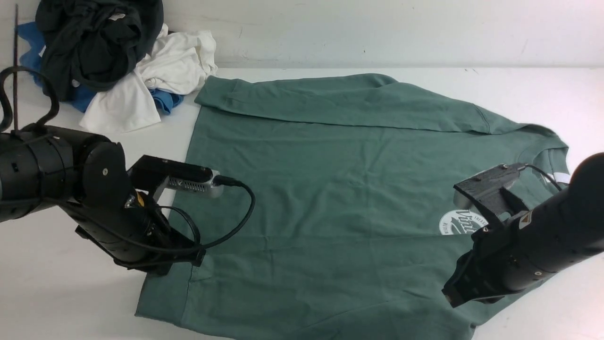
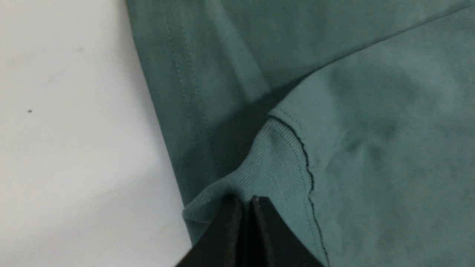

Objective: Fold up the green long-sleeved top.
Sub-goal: Use the left arm to drag and place the cuff at the centered position on the left edge of the fabric, then use the left arm to clamp the cuff farthest from it

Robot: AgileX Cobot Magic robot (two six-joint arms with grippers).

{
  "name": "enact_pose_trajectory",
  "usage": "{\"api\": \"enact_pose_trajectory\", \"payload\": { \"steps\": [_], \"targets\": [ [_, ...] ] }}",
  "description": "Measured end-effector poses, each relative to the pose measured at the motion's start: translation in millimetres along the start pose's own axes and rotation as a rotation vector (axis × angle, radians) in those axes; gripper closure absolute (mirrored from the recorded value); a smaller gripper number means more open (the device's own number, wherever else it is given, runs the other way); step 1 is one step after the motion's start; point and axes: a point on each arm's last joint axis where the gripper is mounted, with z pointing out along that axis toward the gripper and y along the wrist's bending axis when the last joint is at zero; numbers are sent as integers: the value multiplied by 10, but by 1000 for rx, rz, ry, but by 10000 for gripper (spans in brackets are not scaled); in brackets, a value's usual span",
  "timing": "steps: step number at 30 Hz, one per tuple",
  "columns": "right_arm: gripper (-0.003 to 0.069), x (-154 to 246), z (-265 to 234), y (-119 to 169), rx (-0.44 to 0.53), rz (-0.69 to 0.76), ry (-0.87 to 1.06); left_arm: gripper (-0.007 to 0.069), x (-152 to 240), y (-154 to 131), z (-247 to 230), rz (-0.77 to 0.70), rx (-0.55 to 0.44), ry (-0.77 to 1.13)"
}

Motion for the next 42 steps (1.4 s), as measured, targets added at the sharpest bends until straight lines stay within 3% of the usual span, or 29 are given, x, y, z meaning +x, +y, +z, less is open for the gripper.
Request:
{"api": "enact_pose_trajectory", "payload": {
  "steps": [8, 13, 16, 21, 25, 30, 33, 37, 42],
  "targets": [
    [669, -7, 0, -6, 6, -3, -7, 623, -511, -215, -671, 89, 13, -257],
    [669, -17, 0, -12, 13, -3, -18, 623, -1014, -149, -1090, 130, -63, -476],
    [669, -17, 0, -14, 15, -6, -18, 623, -1178, -92, -946, 123, -79, -476],
    [669, -21, 0, -19, 20, -9, -23, 613, -1443, 51, -75, 109, -96, -388],
    [669, -24, -1, -21, 23, -10, -26, 512, -1532, 204, 496, 81, -108, -284],
    [669, -38, -1, -19, 21, 2, -42, 347, -1656, 288, 414, 47, -121, -244],
    [669, -73, 32, -14, 4, 48, -73, 306, -1767, 261, 229, 29, -106, -275],
    [669, -127, 166, -55, 4, 87, -104, 314, -1798, 192, 184, 36, -61, -279],
    [669, -128, 514, -169, 34, 101, -70, 409, -1807, 102, 485, 63, 9, -249]
  ]
}}
